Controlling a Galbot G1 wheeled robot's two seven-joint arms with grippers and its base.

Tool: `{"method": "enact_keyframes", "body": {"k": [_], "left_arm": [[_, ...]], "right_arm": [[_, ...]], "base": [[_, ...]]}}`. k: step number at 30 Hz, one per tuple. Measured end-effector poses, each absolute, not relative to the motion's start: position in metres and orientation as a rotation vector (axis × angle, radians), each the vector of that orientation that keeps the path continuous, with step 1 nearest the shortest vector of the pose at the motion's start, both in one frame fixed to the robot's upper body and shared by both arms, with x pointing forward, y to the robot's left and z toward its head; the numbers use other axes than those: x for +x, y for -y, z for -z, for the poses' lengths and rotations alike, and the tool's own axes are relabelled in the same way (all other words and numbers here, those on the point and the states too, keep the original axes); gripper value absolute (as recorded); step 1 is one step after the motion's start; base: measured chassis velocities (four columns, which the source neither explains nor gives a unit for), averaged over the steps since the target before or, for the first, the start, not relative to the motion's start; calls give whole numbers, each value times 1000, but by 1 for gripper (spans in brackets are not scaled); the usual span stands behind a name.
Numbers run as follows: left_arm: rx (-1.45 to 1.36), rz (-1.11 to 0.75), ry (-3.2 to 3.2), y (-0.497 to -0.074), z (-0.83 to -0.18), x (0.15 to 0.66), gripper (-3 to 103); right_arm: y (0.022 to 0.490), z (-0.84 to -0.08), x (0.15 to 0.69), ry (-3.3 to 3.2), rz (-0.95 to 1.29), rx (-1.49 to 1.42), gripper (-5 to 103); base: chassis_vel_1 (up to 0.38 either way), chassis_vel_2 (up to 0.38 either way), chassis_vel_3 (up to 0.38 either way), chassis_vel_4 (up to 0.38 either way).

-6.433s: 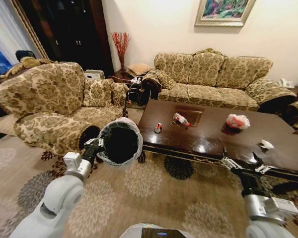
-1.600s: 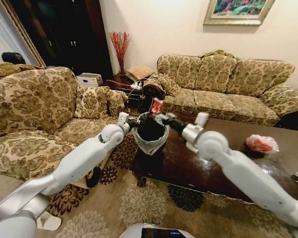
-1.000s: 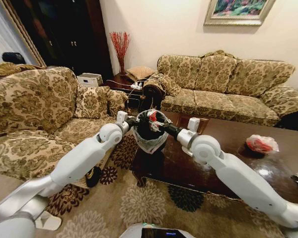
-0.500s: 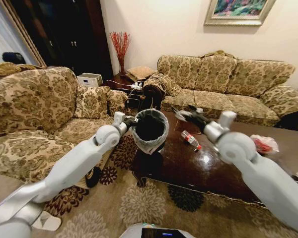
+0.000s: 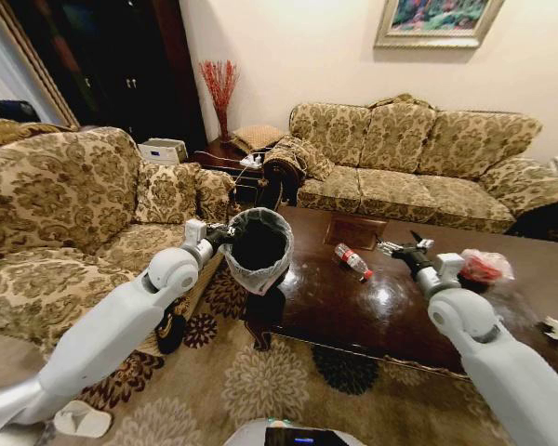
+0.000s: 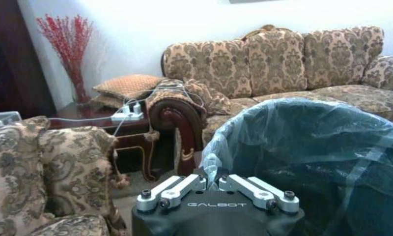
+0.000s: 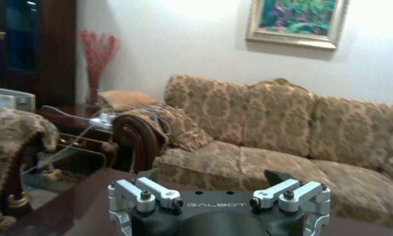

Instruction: Move to the front of the table and place the trash on the table into the trash bin.

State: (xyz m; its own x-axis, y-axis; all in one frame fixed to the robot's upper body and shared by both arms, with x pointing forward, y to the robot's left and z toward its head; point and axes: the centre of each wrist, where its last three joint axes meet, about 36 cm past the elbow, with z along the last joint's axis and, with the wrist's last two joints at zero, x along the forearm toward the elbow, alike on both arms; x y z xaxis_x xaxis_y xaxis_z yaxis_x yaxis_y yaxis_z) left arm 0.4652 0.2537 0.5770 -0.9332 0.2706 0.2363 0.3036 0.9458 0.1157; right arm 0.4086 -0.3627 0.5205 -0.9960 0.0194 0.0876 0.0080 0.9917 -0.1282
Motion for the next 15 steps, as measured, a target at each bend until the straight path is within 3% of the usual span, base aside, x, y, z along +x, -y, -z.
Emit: {"method": "enact_keyframes", "body": {"k": [15], "left_arm": [[-412,187,2894,-254,-568,466,4]], "right_arm": [[369,-476,369,3046,-35,-90,100]], "base": [[-77,-73,-73,-79]]}}
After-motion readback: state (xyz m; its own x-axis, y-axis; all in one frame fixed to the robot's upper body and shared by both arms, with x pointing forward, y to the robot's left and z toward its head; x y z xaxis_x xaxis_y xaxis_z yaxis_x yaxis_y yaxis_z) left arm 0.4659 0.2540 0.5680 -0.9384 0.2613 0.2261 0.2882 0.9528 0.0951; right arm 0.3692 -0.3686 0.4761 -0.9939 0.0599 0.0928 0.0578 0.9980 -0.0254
